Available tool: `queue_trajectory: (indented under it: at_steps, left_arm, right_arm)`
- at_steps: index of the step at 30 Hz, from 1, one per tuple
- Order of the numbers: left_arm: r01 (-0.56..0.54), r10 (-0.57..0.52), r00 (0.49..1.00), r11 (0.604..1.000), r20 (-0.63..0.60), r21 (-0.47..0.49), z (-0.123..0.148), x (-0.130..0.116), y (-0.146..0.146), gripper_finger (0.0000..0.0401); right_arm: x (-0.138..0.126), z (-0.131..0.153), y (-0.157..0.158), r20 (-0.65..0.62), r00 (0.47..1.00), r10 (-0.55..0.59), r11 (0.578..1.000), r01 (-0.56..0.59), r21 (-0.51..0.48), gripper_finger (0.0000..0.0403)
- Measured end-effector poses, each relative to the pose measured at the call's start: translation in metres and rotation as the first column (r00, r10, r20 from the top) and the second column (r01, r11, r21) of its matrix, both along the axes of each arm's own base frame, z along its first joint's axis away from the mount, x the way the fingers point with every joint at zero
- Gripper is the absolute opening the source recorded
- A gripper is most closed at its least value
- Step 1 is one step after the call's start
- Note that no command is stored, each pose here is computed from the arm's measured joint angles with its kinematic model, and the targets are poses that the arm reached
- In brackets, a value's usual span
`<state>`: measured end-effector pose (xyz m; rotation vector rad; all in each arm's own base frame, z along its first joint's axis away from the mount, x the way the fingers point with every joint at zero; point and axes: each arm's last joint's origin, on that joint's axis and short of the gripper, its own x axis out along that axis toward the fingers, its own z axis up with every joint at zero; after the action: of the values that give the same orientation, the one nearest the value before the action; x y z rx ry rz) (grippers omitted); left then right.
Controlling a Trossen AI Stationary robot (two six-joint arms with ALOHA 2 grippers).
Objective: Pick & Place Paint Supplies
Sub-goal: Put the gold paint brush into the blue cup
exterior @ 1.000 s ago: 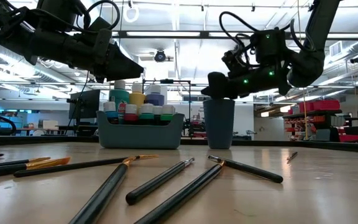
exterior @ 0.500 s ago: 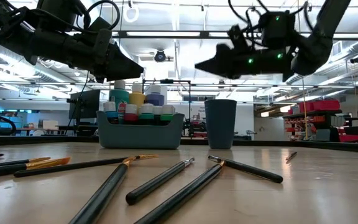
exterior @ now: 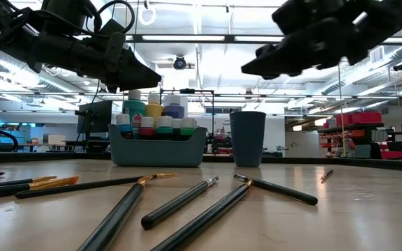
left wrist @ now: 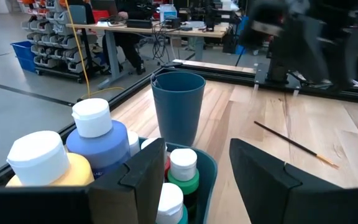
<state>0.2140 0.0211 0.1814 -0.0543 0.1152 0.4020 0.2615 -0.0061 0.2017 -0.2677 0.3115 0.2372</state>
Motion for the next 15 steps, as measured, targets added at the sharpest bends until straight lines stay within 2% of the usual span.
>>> queue_trajectory:
  at_steps: [5,10,15]
  left_arm:
    - [-0.001,0.001,1.000,1.000,0.002,-0.004,0.000,0.000,0.000,0.0190]
    - [-0.006,0.006,1.000,0.999,0.018,-0.042,0.000,0.000,0.000,0.0190]
    - [-0.007,0.008,1.000,0.999,0.022,-0.052,0.000,0.000,0.000,0.0190]
  right_arm:
    - [-0.008,-0.015,0.014,-0.191,0.979,0.075,0.995,-0.062,0.074,0.0154]
    - [-0.019,-0.029,0.026,-0.355,0.926,0.130,0.991,-0.115,0.063,0.0184]
    - [-0.022,-0.042,0.033,-0.447,0.879,0.163,0.986,-0.155,0.054,0.0186]
